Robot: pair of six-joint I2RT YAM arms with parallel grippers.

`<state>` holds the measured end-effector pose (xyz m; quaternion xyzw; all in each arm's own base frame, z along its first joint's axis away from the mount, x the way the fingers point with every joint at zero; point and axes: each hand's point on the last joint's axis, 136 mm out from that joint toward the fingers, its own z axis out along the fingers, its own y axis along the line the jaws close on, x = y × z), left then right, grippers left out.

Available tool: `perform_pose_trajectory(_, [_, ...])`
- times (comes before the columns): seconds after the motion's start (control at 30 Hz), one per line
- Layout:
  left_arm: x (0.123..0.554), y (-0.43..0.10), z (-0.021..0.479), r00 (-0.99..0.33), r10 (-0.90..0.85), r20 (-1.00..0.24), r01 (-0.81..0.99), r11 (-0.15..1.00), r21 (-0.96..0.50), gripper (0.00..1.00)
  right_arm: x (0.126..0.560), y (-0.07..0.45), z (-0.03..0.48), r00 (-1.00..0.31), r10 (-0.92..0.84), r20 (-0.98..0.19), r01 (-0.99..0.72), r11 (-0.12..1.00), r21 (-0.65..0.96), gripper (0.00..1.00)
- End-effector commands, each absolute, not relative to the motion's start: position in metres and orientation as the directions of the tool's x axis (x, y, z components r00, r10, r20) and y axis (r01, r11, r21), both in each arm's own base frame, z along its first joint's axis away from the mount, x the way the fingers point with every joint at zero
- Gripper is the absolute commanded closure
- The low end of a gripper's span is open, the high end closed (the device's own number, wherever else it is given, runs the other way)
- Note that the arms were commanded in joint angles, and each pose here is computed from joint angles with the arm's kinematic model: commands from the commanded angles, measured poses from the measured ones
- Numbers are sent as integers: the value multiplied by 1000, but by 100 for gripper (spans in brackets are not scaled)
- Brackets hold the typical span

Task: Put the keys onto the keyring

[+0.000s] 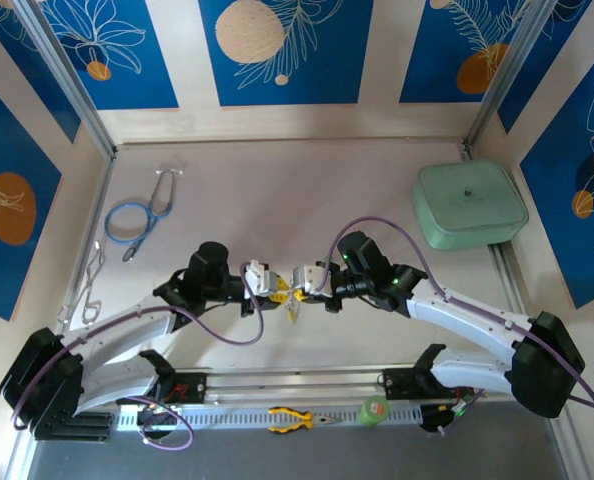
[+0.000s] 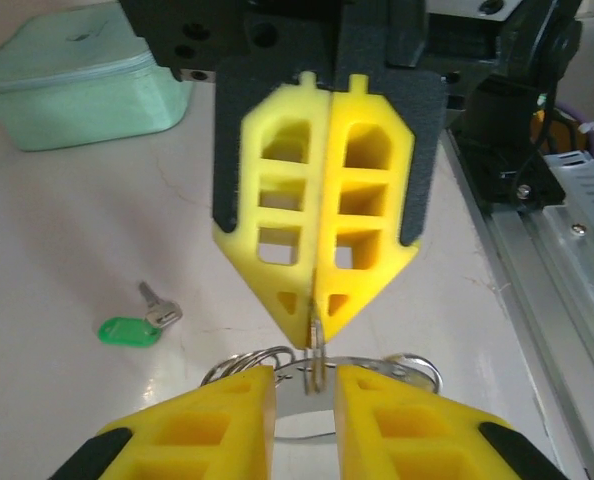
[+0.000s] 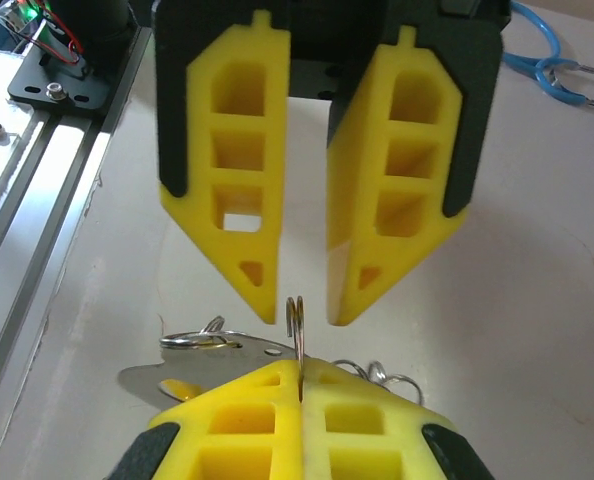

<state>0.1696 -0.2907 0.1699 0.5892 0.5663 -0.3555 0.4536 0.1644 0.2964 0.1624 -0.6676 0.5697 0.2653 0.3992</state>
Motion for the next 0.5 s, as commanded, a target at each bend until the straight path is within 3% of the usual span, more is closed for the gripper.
perform_pose_trajectory(0.0, [178, -293, 180, 153, 353, -923, 979, 76, 191, 75, 165, 301, 177, 249, -527, -812, -964, -49, -263, 100])
perform_pose_trajectory(0.17, [174, -296, 184, 161, 329, -931, 981, 50, 187, 77, 163, 305, 181, 251, -514, -820, -964, -57, -260, 100])
perform_pose_trajectory(0.37, [172, -298, 186, 162, 316, -935, 982, 38, 183, 92, 162, 309, 182, 252, -505, -825, -965, -67, -253, 100])
perform_pose_trajectory(0.47, [170, -298, 187, 161, 306, -938, 983, 30, 179, 92, 162, 309, 183, 249, -502, -828, -966, -64, -251, 100])
